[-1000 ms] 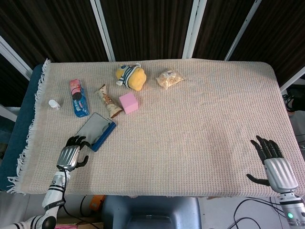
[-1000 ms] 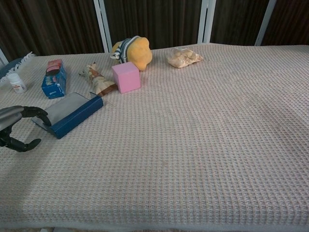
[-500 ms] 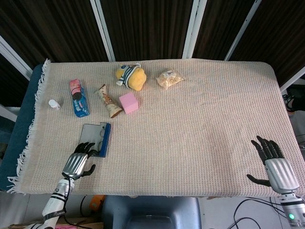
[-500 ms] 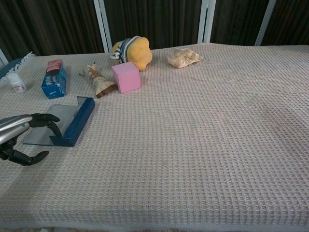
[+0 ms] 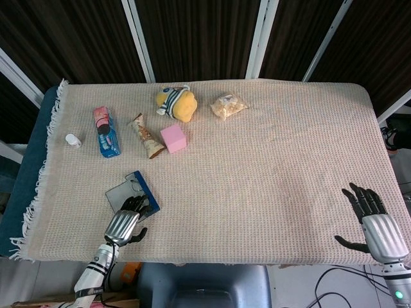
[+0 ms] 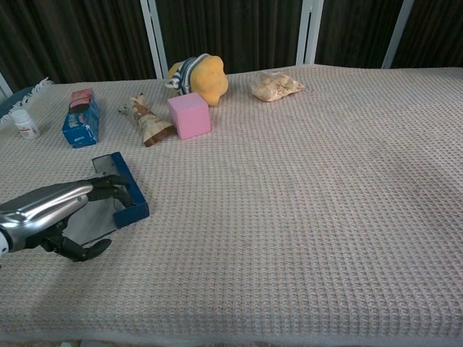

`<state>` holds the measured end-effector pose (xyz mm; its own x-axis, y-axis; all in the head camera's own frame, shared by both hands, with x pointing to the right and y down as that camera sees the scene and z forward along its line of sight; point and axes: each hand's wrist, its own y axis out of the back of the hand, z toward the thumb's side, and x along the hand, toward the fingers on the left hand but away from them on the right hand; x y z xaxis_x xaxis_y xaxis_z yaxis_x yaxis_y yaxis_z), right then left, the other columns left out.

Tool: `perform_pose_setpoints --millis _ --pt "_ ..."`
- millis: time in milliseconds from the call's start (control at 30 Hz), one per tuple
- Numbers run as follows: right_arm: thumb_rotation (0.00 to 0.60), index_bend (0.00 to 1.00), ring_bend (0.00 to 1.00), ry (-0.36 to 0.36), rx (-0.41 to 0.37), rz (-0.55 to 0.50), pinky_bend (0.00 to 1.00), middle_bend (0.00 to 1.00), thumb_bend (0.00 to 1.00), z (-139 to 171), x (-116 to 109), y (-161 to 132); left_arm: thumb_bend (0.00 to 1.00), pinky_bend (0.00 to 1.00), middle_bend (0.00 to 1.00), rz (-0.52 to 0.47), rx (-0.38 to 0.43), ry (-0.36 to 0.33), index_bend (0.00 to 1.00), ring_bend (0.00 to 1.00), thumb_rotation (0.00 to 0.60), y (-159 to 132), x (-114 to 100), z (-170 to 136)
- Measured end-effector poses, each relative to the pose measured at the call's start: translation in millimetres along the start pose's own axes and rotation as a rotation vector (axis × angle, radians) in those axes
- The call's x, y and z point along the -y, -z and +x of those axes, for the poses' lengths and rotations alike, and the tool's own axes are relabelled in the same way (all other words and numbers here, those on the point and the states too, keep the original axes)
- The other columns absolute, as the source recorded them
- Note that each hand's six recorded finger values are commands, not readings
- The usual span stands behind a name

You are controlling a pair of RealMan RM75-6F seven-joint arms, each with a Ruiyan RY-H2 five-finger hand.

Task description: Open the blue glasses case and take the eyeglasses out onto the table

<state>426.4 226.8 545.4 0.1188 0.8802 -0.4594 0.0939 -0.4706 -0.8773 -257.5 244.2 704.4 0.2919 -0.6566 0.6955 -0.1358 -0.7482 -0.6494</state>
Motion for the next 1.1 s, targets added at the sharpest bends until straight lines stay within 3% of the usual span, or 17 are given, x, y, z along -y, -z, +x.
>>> perform_pose_setpoints --millis 400,633,1100 --pt "0.6 0.0 0.0 0.013 0.002 -0.016 0.0 0.0 0.2 1.8 -5.5 4.0 0.37 0.05 0.0 -0.002 -0.008 -0.038 0.22 0.0 0.6 -19.4 -3.4 23.8" --pt "0.6 0.0 0.0 0.016 0.007 -0.019 0.0 0.0 0.2 1.5 -6.3 5.2 0.37 0.05 0.0 -0.029 -0.039 -0.022 0.22 0.0 0.6 -23.3 -0.9 42.8" --pt "0.6 0.0 0.0 0.019 0.025 -0.021 0.0 0.0 0.2 0.4 -8.5 10.1 0.37 0.05 0.0 -0.01 -0.041 -0.079 0.19 0.0 0.6 -38.2 -5.5 76.7"
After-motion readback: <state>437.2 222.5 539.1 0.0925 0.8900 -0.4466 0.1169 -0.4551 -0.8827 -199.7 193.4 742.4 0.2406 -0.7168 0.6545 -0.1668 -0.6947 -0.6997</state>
